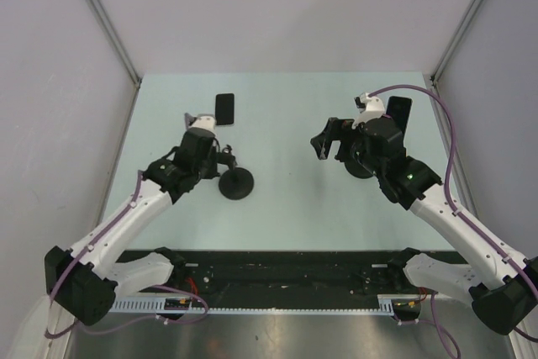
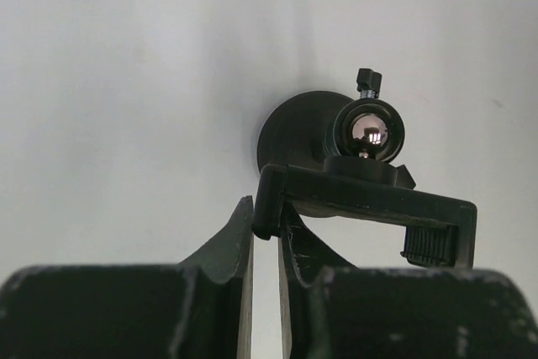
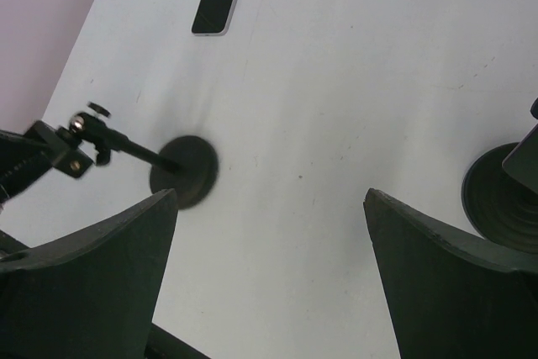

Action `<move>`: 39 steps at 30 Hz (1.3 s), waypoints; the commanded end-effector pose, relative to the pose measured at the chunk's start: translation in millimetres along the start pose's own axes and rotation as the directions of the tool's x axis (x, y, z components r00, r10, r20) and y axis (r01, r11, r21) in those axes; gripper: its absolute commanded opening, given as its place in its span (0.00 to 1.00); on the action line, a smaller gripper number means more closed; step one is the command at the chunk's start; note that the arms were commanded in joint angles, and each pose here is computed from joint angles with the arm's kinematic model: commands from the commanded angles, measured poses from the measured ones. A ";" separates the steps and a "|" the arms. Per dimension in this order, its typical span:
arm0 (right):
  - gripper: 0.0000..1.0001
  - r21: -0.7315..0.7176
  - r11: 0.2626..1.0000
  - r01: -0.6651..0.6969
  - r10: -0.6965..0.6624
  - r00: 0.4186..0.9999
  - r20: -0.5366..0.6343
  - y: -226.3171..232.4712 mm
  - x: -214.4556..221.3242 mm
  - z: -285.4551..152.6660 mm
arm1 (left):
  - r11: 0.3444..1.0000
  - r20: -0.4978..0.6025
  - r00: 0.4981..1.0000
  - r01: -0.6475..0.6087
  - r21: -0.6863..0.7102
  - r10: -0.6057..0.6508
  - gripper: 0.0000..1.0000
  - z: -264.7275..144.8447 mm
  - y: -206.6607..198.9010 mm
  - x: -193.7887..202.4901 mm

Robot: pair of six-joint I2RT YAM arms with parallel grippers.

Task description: Remove the phone from the phone stand

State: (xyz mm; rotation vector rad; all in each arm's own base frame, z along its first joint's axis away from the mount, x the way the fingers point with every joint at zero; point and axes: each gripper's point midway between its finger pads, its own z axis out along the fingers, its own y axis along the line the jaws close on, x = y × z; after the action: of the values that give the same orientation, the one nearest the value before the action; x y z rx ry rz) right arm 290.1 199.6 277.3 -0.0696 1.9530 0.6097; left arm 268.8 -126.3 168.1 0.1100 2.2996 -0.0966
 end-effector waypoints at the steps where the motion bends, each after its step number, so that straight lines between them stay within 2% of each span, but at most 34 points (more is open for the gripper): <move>1: 0.98 -0.018 0.999 0.029 -0.029 0.999 0.032 2.0 -8.4 -3.4 | 0.970 0.188 0.977 0.134 -0.202 -0.096 0.00 -19.0 75.9 -50.3; 2: 0.98 -0.023 0.999 0.036 -0.035 0.999 0.028 2.6 -7.6 -3.1 | 0.943 0.205 0.970 0.183 -0.280 -0.127 0.00 -20.9 102.9 -50.2; 4: 0.98 -0.034 0.999 0.041 -0.040 0.999 0.026 3.7 -7.7 -2.3 | 0.912 0.224 0.963 0.224 -0.344 -0.152 0.00 -25.8 129.2 -50.2; 5: 0.98 -0.036 0.998 0.045 -0.044 0.999 0.024 3.4 -7.4 -1.8 | 0.876 0.248 0.951 0.274 -0.396 -0.185 0.00 -31.0 152.9 -50.2; 10: 0.98 -0.062 0.997 0.054 -0.054 0.998 0.013 4.9 -6.4 0.1 | 0.732 0.363 0.893 0.432 -0.527 -0.266 0.00 -53.3 228.5 -47.3; 12: 0.98 -0.070 0.996 0.062 -0.062 0.998 0.008 4.4 -6.0 1.8 | 0.719 0.384 0.872 0.474 -0.509 -0.304 0.01 -49.0 240.1 -47.4; 17: 0.98 -0.111 0.991 0.069 -0.070 0.998 -0.003 7.7 -5.1 0.9 | 0.609 0.437 0.826 0.560 -0.562 -0.356 0.00 -61.1 285.5 -39.1; 21: 0.98 -0.102 0.992 0.073 -0.074 0.997 -0.001 3.8 -6.6 -1.0 | 0.578 0.438 0.799 0.600 -0.553 -0.412 0.01 -55.1 300.7 -28.2; 24: 0.98 -0.094 0.992 0.081 -0.081 0.997 0.006 0.5 -8.9 -2.8 | 0.589 0.423 0.798 0.602 -0.539 -0.429 0.14 -49.0 297.6 -22.2; 25: 0.98 -0.089 0.993 0.083 -0.083 0.997 0.010 -1.2 -10.1 -3.5 | 0.589 0.421 0.797 0.604 -0.536 -0.433 0.26 -47.8 296.8 -20.6; 27: 0.98 -0.082 0.993 0.079 -0.078 0.997 0.014 -2.9 -11.4 -4.2 | 0.588 0.418 0.797 0.604 -0.538 -0.436 0.36 -47.4 295.6 -16.5; 28: 0.98 -0.083 0.994 0.075 -0.074 0.997 0.015 -2.9 -11.9 -4.6 | 0.588 0.421 0.796 0.605 -0.537 -0.435 0.44 -48.3 295.3 -16.7; 30: 0.98 -0.083 0.994 0.068 -0.067 0.998 0.022 -2.9 -14.5 -5.0 | 0.591 0.429 0.791 0.611 -0.527 -0.435 0.51 -49.9 293.7 -18.4; 37: 0.98 -0.069 0.995 0.073 -0.069 0.996 0.059 -7.6 -24.6 -9.6 | 0.615 0.459 0.793 0.604 -0.507 -0.400 0.92 -74.1 284.4 -37.8; 39: 0.98 -0.048 0.996 0.075 -0.072 0.994 0.080 -13.5 -30.9 -12.8 | 0.629 0.479 0.798 0.592 -0.503 -0.367 0.99 -87.5 281.1 -54.5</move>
State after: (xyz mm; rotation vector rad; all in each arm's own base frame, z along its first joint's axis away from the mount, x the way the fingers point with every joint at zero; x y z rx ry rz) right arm 295.0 187.7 280.5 -0.1630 1.9366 0.6262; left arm 265.1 162.5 201.4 -0.9042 1.9539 0.3814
